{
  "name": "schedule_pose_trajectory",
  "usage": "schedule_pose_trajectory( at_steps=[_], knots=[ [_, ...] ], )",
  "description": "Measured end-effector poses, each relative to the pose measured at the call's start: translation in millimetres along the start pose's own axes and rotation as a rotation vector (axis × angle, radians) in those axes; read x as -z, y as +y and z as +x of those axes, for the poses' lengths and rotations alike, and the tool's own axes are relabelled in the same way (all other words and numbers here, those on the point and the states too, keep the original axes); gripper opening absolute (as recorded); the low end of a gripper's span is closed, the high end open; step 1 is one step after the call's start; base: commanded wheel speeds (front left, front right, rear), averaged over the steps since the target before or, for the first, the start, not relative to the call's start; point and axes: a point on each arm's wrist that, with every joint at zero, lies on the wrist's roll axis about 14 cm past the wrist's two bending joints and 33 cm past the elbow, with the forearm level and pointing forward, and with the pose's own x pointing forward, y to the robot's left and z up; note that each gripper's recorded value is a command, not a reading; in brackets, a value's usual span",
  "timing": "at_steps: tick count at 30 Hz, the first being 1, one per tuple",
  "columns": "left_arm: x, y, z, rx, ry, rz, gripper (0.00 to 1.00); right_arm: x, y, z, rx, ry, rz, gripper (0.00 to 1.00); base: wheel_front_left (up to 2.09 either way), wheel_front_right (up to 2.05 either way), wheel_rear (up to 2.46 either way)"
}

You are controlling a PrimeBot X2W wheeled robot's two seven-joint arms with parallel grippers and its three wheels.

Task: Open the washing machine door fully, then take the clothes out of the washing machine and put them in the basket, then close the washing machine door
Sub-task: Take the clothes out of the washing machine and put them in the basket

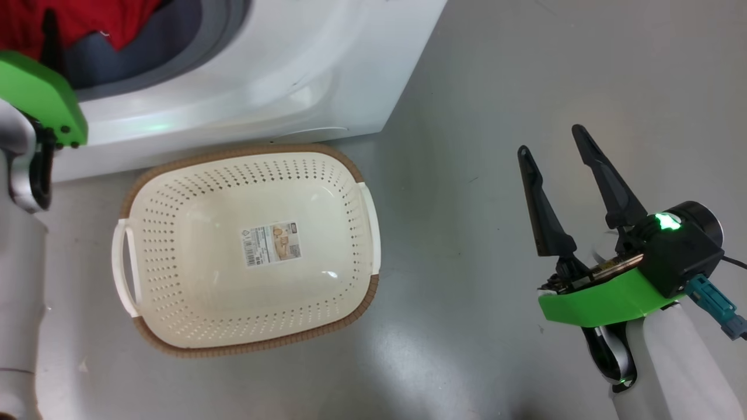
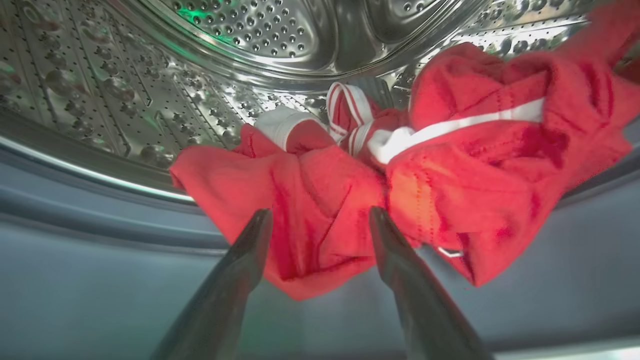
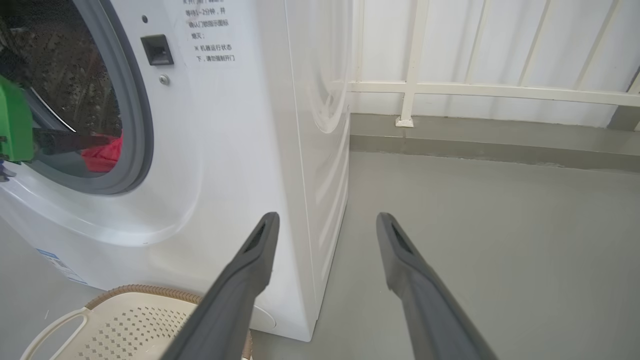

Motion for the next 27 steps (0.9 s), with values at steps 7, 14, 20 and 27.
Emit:
schedule_pose_trajectory(
  at_steps=[7, 14, 20, 27],
  knots=[
    [17.2, 0.8, 7.9, -0.023, 0.069, 0.033, 1.00, -4.8, -3.8, 1.1, 0.006, -0.011, -0.009, 1.00, 0.00, 0.00, 0.00],
    [33.9, 2.0, 16.1, -0.037, 0.127, 0.037, 1.00, -2.6, -8.9, -1.5, 0.019, -0.002, -0.012, 1.00, 0.00, 0.00, 0.00],
    [36.6, 2.0, 22.7, -0.041, 0.144, 0.032, 0.43, 1.3, -11.3, -1.6, 0.025, 0.008, -0.011, 1.00, 0.00, 0.00, 0.00],
    [36.7, 1.4, 22.2, -0.029, 0.149, 0.014, 0.00, 0.0, -10.0, 1.1, 0.020, 0.003, -0.010, 1.00, 0.00, 0.00, 0.00]
  ],
)
